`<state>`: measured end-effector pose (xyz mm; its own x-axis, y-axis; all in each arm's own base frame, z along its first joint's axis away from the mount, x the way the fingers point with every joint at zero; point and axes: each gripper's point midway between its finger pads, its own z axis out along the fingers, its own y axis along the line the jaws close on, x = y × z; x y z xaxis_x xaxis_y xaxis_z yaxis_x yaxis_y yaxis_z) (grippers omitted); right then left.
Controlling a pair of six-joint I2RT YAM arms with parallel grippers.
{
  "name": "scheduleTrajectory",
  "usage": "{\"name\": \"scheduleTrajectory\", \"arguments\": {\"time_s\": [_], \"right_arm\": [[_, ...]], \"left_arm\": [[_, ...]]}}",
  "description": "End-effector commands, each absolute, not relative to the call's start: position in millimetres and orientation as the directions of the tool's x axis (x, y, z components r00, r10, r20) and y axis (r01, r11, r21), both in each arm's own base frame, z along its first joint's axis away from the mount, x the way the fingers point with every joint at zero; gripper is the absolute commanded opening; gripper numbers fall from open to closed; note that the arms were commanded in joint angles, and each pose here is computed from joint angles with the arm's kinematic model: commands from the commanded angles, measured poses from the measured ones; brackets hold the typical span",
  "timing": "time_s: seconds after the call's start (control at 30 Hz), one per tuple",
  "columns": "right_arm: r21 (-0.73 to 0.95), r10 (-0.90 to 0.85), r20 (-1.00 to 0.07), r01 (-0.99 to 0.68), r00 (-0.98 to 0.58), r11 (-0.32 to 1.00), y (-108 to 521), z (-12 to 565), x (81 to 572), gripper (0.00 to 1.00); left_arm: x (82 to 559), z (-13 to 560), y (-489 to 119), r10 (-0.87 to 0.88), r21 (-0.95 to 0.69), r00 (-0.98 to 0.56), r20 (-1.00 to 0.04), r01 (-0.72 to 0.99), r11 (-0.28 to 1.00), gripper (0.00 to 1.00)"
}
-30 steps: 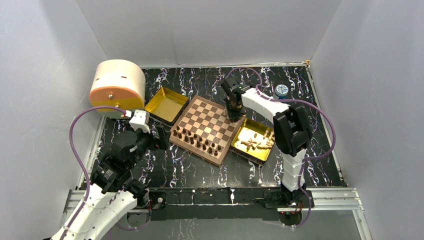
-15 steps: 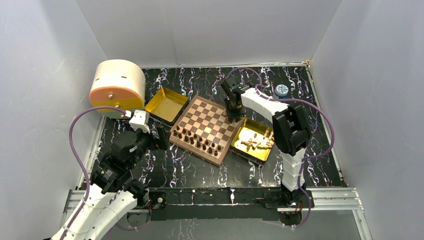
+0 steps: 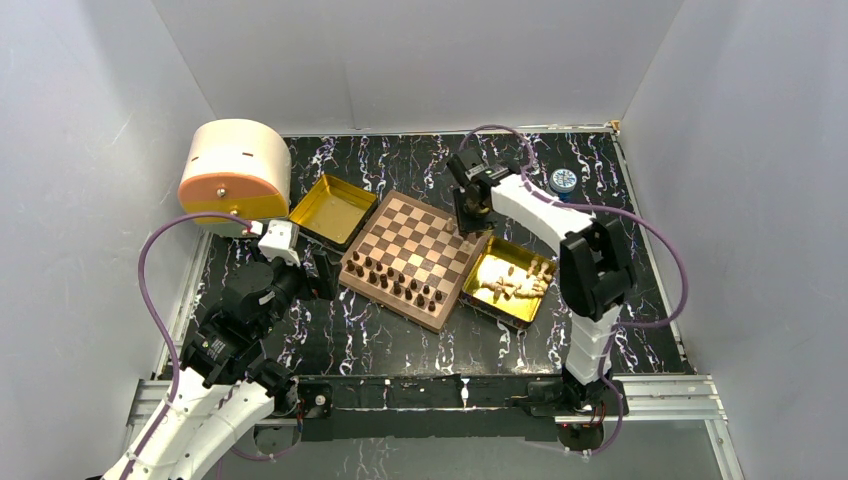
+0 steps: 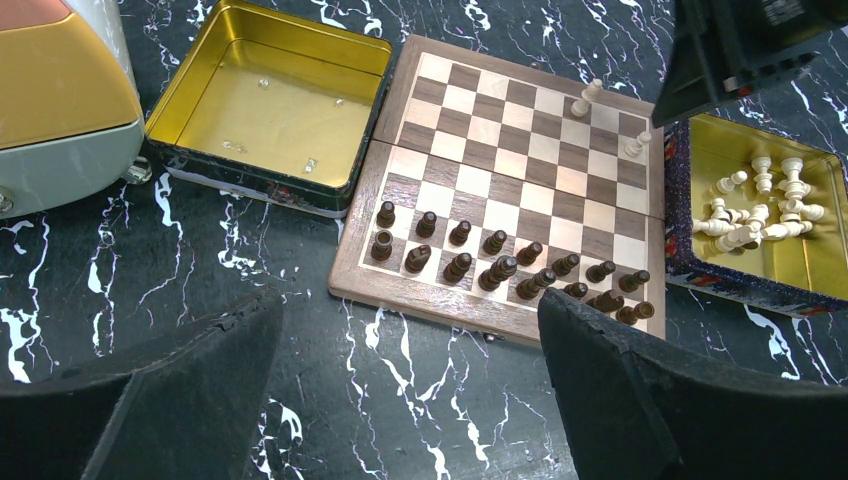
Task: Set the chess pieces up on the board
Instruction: Place the chess piece on the chessboard, then pick up the chess piece from the storage box.
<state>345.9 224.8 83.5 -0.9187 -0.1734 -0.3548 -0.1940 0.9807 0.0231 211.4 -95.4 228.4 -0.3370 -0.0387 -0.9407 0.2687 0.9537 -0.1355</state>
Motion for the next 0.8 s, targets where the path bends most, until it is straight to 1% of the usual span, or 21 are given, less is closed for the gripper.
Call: {"name": "scheduleTrajectory", "arguments": {"time_s": [0.0, 0.13, 0.23, 0.5, 0.77], "right_arm": [[0.028, -0.101, -0.478, -0.13, -0.872, 0.991, 207, 132, 347, 0.39], [0.014, -0.081, -0.511, -0.102, -0.856, 0.995, 192, 139, 337, 0.36], [0.001, -0.068, -0.507, -0.079, -0.859, 0.997, 178, 133, 325, 0.34], [-0.019, 0.002, -0.488, 0.013, -0.873, 1.0, 137, 109, 311, 0.34], [0.035, 0.047, -0.465, 0.034, -0.884, 0.999, 130, 87, 309, 0.34]], "left_arm": [[214, 227, -97, -0.034, -0.13, -0.336, -0.941, 0.269, 0.954, 0.95], [216, 227, -100, -0.036, -0.138, -0.349, -0.937, 0.272, 0.953, 0.95], [218, 227, -104, -0.043, -0.152, -0.367, -0.929, 0.274, 0.95, 0.95], [220, 225, -111, -0.07, -0.192, -0.411, -0.909, 0.263, 0.945, 0.95], [220, 214, -97, 0.006, -0.1, -0.402, -0.915, 0.243, 0.965, 0.95]]}}
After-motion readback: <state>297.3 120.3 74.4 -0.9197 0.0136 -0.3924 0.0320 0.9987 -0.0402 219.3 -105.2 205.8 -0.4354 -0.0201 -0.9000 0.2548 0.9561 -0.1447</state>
